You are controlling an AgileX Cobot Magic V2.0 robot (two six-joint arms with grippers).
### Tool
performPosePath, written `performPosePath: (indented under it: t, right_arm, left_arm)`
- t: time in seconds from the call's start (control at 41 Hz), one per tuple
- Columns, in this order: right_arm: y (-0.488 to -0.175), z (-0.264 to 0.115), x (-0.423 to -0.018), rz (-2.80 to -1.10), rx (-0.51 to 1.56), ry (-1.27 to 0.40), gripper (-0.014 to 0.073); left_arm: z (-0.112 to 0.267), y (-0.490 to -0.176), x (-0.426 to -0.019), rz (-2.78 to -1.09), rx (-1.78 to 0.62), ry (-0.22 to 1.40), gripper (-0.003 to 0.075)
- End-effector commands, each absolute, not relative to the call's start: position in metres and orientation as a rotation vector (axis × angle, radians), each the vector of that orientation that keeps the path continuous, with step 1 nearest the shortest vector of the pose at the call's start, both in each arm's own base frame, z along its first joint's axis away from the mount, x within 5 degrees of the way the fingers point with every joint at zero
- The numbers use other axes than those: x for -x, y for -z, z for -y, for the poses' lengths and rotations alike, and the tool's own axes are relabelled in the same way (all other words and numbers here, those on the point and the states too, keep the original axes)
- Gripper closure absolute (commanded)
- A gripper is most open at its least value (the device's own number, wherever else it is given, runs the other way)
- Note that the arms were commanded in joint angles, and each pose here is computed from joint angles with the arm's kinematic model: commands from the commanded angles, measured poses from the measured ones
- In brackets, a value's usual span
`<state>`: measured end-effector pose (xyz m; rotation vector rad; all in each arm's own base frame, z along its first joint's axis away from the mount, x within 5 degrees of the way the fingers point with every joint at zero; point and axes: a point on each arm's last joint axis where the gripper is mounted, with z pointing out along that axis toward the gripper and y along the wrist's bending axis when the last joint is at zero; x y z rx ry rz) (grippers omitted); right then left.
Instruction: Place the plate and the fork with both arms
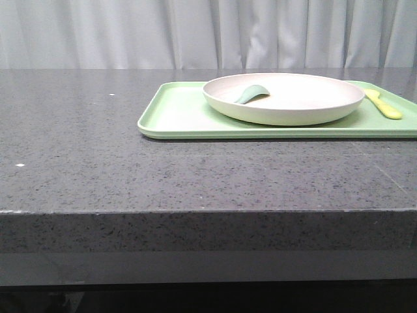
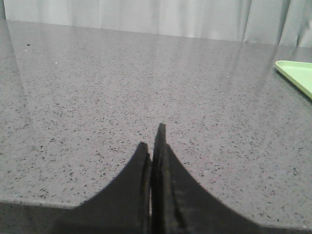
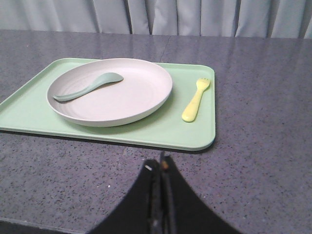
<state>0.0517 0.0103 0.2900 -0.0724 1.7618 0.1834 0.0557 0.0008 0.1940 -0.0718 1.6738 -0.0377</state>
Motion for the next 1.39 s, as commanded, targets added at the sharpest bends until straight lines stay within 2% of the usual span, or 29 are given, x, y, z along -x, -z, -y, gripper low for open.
performPosePath:
  t: [0.0,0.977,1.172,1.367]
  right_arm:
    - [-0.306,-0.010,-0.052,-1.659,0.069,-0.177,0.0662]
    - [-0.304,-0.009,-0.053,-1.659,0.080,-0.148,0.0662]
    - [-0.284,-0.008,-0.057,-1.674,0.071,-0.136,0.0662]
    - [-0.240,-0.003,-0.058,-1.578,-0.005,-0.080,0.0662]
  left_arm:
    - [-0.001,-0.201,-0.055,-1.583,0.082,0.049,0.0739]
    - [-0.001,-0.201,-0.055,-1.583,0.082,0.049,0.0739]
    - [-0.001,-0.201,-0.055,-1.583,0.082,0.049,0.0739]
    - [-0.001,-0.201,-0.055,-1.583,0.082,0.049,0.0739]
